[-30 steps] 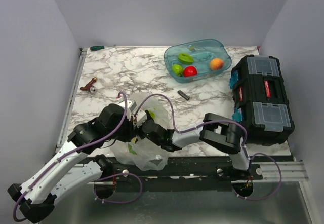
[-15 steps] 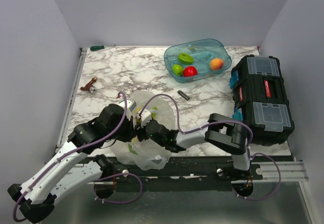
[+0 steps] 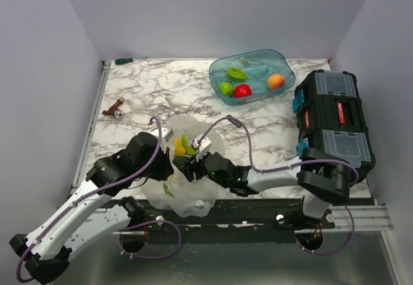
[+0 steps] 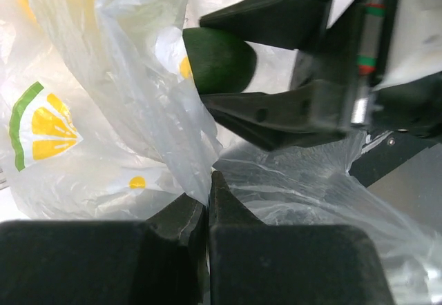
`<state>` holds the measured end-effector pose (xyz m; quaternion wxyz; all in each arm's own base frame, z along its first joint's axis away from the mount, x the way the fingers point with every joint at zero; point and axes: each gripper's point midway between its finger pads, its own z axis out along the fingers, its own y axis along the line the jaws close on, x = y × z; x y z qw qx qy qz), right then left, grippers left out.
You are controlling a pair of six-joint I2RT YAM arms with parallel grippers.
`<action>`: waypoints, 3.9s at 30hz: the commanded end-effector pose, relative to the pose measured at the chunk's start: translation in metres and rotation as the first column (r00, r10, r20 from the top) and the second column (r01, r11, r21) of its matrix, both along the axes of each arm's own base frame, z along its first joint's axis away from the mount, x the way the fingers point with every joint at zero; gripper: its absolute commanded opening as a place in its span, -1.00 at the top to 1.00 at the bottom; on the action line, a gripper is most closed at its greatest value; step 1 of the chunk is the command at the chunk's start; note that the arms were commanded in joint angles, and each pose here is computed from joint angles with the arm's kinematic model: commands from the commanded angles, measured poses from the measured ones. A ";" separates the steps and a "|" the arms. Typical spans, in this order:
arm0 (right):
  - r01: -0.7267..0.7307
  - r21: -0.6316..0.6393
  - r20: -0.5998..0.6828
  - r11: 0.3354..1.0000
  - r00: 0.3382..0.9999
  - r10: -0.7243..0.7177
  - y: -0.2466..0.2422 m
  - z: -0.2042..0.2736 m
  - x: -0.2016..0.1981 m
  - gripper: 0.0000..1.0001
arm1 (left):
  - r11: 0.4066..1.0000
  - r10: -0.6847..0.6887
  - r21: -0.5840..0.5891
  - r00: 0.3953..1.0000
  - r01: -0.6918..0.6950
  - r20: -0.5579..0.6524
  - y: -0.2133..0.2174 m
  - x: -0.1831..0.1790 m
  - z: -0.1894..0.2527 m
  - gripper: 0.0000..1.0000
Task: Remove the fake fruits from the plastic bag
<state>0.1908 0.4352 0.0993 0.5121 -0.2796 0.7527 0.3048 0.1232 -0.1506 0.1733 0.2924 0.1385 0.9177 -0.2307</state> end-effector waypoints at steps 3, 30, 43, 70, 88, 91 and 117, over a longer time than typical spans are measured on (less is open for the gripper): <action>-0.018 0.080 -0.094 0.997 0.995 0.025 -0.023 0.023 -0.023 0.72 | 1.000 0.010 -0.012 1.000 -0.010 0.023 0.001 0.001 0.003 1.00; 0.246 0.226 0.056 0.943 0.963 -0.265 -0.133 0.163 0.000 0.99 | 0.992 0.104 0.076 0.994 -0.103 -0.012 0.013 0.010 -0.011 1.00; 0.620 0.116 0.014 0.776 0.780 -0.626 -0.209 0.172 0.132 0.99 | 0.993 0.107 0.046 0.994 -0.108 0.015 0.013 0.009 -0.005 1.00; 0.751 -0.481 0.015 0.452 0.523 -0.852 -0.295 0.024 0.379 0.90 | 0.995 0.096 -0.035 0.992 -0.093 0.081 0.015 0.005 0.011 1.00; 0.686 -0.519 -0.120 0.510 0.532 -0.838 -0.295 -0.025 0.380 -0.06 | 0.993 0.117 -0.018 0.991 -0.117 0.065 0.017 0.010 0.008 1.00; 0.688 -0.505 -0.125 0.521 0.539 -0.833 -0.294 -0.019 0.378 -0.38 | 0.993 0.119 -0.015 0.991 -0.118 0.064 0.017 0.010 0.007 1.00; 0.439 -0.190 -0.331 0.878 0.813 -0.478 -0.205 0.046 0.165 -0.68 | 0.990 0.134 0.039 0.991 -0.134 0.019 0.014 0.016 -0.006 1.00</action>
